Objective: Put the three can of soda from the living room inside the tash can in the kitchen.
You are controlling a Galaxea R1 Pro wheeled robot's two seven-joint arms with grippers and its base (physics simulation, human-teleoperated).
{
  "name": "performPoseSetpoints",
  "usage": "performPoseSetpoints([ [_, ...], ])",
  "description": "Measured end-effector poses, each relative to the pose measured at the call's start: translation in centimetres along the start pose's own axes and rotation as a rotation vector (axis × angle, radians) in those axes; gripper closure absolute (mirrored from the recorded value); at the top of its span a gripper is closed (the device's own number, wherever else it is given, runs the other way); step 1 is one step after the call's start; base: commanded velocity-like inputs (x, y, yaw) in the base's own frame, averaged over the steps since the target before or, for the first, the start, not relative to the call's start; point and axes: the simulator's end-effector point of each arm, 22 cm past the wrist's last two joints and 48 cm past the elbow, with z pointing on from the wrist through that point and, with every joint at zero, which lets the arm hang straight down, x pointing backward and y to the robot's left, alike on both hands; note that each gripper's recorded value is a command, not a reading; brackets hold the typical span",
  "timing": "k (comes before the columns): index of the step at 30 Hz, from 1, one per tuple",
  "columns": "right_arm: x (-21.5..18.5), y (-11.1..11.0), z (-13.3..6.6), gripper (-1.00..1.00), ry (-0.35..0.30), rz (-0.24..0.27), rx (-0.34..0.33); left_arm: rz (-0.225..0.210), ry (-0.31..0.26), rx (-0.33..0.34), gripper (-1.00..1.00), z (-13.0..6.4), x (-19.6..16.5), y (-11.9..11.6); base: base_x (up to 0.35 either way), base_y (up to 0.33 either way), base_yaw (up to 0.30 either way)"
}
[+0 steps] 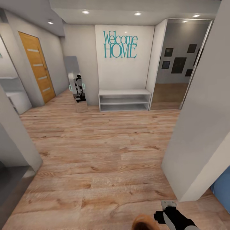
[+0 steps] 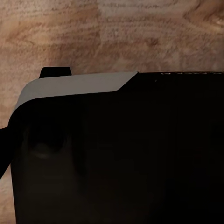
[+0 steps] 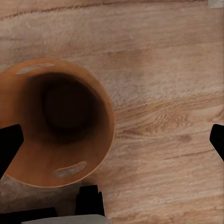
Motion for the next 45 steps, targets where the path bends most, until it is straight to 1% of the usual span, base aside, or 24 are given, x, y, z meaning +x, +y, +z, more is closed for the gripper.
performPoseSetpoints([
  [14,-0.7,0.3,-0.2,-1.00,-0.008,-0.005,-0.003,0.002,-0.017,-0.003,-1.00,0.1,-0.9,0.2,0.000,0.000,0.000],
  [19,-1.9,0.2,-0.5,-1.00,-0.028,-0.004,-0.002,0.000,-0.023,-0.002,-1.00,0.1,-1.1,0.2,0.000,0.000,0.000],
  [26,-2.6,0.2,-0.6,-1.00,-0.037,-0.001,-0.003,0.001,-0.046,-0.003,-1.00,0.1,-2.3,0.2,0.000,0.000,0.000],
  [27,-2.6,0.2,-0.6,-1.00,-0.037,-0.003,-0.003,0.001,-0.061,-0.002,-1.00,0.1,-3.1,0.1,0.000,0.000,0.000],
  [30,-2.7,0.2,-0.6,-1.00,-0.039,-0.005,-0.002,0.001,-0.082,-0.002,-1.00,0.1,-4.5,0.1,0.000,0.000,0.000],
  [33,-2.7,0.2,-0.6,-1.00,-0.040,-0.006,-0.002,0.001,-0.107,0.000,-1.00,0.0,-7.7,0.0,0.000,0.000,0.000],
  [34,-2.7,0.3,-0.6,-1.00,-0.040,-0.007,-0.002,-0.002,-0.116,0.001,-1.00,-0.1,-9.2,0.0,0.000,0.000,0.000],
  [37,-2.7,0.3,-0.6,-1.00,-0.040,-0.008,-0.002,-0.015,-0.130,0.004,-1.00,-0.4,-11.2,-0.2,0.000,0.000,0.000],
  [40,-2.7,0.3,-0.6,-1.00,-0.041,-0.009,-0.001,-0.036,-0.149,0.019,-1.00,-1.1,-14.1,-0.9,0.000,0.000,0.000],
  [45,-2.7,0.3,-0.6,-1.00,-0.043,-0.010,-0.001,-0.045,-0.170,0.030,-1.00,-1.9,-16.7,-1.5,0.000,0.000,0.000],
])
